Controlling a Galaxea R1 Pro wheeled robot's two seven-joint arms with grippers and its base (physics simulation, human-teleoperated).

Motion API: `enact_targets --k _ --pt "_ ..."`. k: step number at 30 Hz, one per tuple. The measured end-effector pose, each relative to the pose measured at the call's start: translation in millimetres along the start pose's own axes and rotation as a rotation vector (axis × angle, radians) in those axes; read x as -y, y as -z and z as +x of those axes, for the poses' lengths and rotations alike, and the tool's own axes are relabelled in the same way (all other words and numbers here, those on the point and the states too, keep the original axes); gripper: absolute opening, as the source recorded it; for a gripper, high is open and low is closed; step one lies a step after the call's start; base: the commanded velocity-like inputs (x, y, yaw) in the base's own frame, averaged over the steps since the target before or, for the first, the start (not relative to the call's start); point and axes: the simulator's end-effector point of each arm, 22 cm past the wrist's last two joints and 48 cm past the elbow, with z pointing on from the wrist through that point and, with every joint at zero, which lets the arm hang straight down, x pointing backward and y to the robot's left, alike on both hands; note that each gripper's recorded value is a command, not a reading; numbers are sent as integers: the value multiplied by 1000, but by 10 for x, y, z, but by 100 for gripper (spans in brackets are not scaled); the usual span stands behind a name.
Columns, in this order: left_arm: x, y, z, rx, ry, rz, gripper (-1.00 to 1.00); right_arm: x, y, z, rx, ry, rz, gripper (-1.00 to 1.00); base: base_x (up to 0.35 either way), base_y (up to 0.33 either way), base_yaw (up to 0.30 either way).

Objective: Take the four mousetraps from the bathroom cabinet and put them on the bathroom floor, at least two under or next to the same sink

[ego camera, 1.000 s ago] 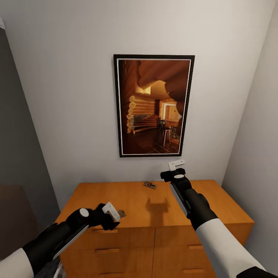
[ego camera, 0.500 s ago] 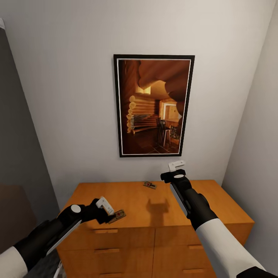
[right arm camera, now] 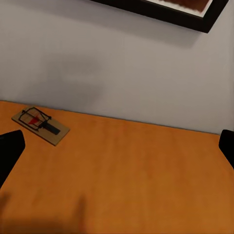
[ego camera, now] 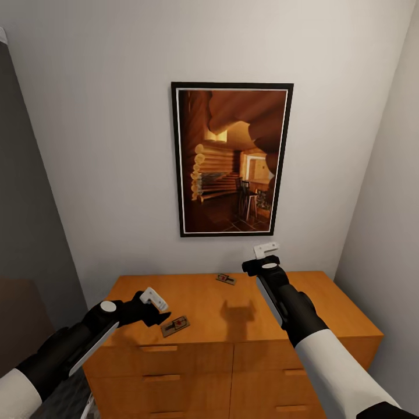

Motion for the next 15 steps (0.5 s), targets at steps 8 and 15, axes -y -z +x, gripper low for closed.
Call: enact_targets --k 8,15 --pt "216 10 -8 2 -4 100 100 -3 -1 3 -1 0 -1 100 0 0 0" --pt "299 -3 -18 2 -4 127 100 -5 -2 6 -1 1 -1 100 0 0 0"
